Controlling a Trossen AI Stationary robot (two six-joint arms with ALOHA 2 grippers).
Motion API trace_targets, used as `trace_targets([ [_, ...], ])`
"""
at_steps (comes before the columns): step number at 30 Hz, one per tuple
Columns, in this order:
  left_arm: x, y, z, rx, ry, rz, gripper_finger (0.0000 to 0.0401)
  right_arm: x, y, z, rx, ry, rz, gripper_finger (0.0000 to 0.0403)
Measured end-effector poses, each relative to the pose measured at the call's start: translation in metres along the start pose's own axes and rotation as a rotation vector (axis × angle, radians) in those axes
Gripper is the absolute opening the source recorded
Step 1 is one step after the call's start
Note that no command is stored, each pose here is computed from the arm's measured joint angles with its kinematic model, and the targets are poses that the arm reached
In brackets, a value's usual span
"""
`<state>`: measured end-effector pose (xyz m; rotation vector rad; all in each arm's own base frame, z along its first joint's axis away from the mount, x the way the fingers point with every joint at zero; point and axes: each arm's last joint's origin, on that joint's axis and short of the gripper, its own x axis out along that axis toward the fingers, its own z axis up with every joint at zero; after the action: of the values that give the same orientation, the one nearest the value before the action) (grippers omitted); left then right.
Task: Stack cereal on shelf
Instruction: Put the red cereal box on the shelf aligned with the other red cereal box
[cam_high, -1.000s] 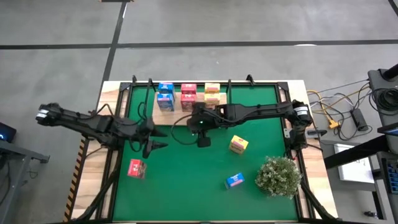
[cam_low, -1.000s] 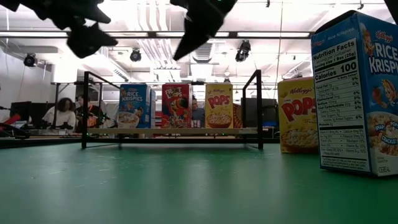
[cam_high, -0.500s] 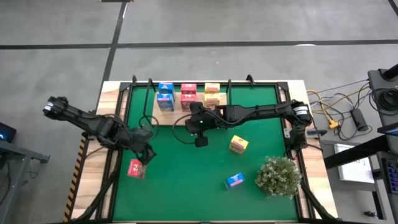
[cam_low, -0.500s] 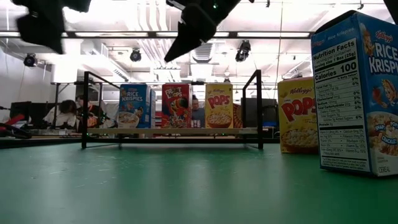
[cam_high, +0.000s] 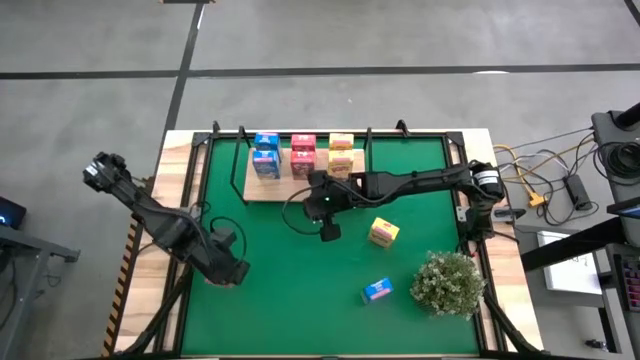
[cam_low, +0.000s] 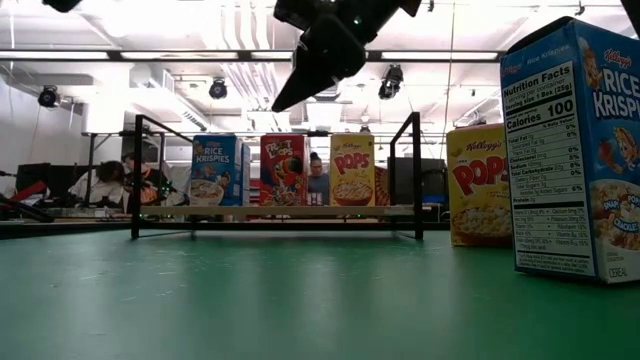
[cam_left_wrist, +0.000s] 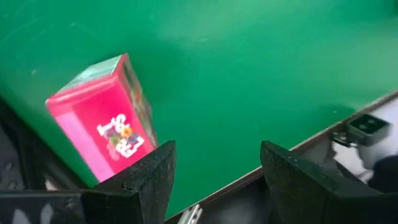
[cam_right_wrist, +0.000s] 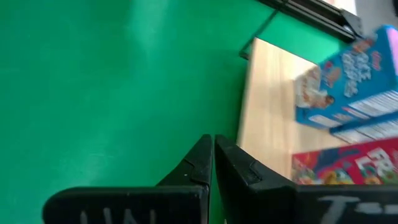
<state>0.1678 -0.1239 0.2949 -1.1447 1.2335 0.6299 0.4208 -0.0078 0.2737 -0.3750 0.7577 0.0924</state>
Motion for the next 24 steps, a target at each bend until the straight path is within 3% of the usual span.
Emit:
trace_targets([
  [9,-0.002,-0.004,-0.006,0.007,-0.010,0.246,0.0217,-0.001,0.001,0.000,-0.003,-0.010,0.017,0.0009],
  [24,0.026,0.017,-0.021,-0.098,-0.120,0.350,0.0217,0.004,0.006,-0.009,0.007,0.022,0.032,0.0009],
])
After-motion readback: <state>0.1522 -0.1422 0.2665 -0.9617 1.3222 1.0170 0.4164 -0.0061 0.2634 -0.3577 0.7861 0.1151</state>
